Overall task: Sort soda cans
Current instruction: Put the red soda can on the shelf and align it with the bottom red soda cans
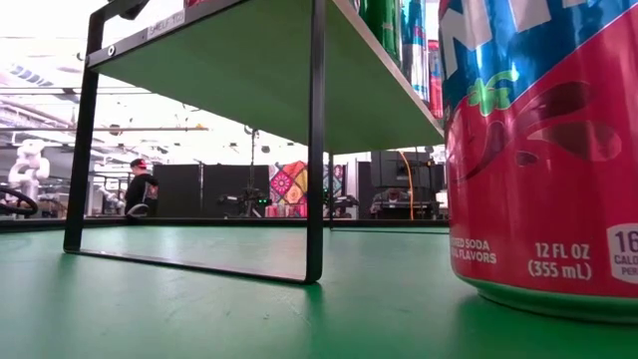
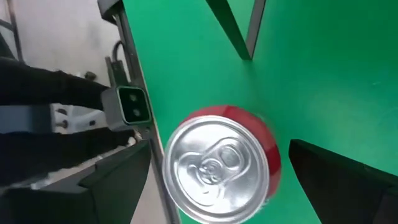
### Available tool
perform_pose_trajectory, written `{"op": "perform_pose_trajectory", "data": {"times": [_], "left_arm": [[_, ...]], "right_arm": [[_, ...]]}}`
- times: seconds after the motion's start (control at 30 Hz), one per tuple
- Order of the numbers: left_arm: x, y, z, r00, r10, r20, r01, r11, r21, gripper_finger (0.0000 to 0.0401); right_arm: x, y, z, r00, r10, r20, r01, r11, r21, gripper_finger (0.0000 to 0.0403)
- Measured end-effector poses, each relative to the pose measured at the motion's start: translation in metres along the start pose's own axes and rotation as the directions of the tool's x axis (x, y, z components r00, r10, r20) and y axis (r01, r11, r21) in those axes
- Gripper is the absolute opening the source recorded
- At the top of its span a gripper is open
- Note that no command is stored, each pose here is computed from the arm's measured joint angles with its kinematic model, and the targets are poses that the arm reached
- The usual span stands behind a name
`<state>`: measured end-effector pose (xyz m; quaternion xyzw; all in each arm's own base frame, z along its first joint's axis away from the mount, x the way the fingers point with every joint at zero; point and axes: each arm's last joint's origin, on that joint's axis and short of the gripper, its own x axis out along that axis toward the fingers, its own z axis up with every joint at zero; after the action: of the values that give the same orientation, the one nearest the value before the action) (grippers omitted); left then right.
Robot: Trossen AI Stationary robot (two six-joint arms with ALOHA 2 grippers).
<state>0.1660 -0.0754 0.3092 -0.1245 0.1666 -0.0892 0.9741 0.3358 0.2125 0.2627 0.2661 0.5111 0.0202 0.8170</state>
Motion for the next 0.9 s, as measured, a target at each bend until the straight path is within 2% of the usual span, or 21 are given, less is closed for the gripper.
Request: {"op": "perform_pose_trajectory", "data": {"times": [0.27,0.6,0.9], "left_arm": [[0.000,0.001,-0.002,0.999,0.031,-0.009,-0.031,1.000,0.005,0.0251],[0.000,0.004,-0.006,0.996,0.080,-0.049,-0.081,0.996,-0.027,0.0251],[0.000,0.005,-0.008,0.994,0.093,-0.063,-0.095,0.995,-0.025,0.0251]], "right_arm": [[0.006,-0.004,-0.002,0.999,-0.036,-0.023,0.033,0.991,-0.129,0.0373],[0.031,-0.006,-0.004,0.997,-0.054,-0.047,0.047,0.988,-0.145,0.0382],[0.034,-0.007,-0.004,0.997,-0.064,-0.050,0.055,0.985,-0.165,0.0316]]}}
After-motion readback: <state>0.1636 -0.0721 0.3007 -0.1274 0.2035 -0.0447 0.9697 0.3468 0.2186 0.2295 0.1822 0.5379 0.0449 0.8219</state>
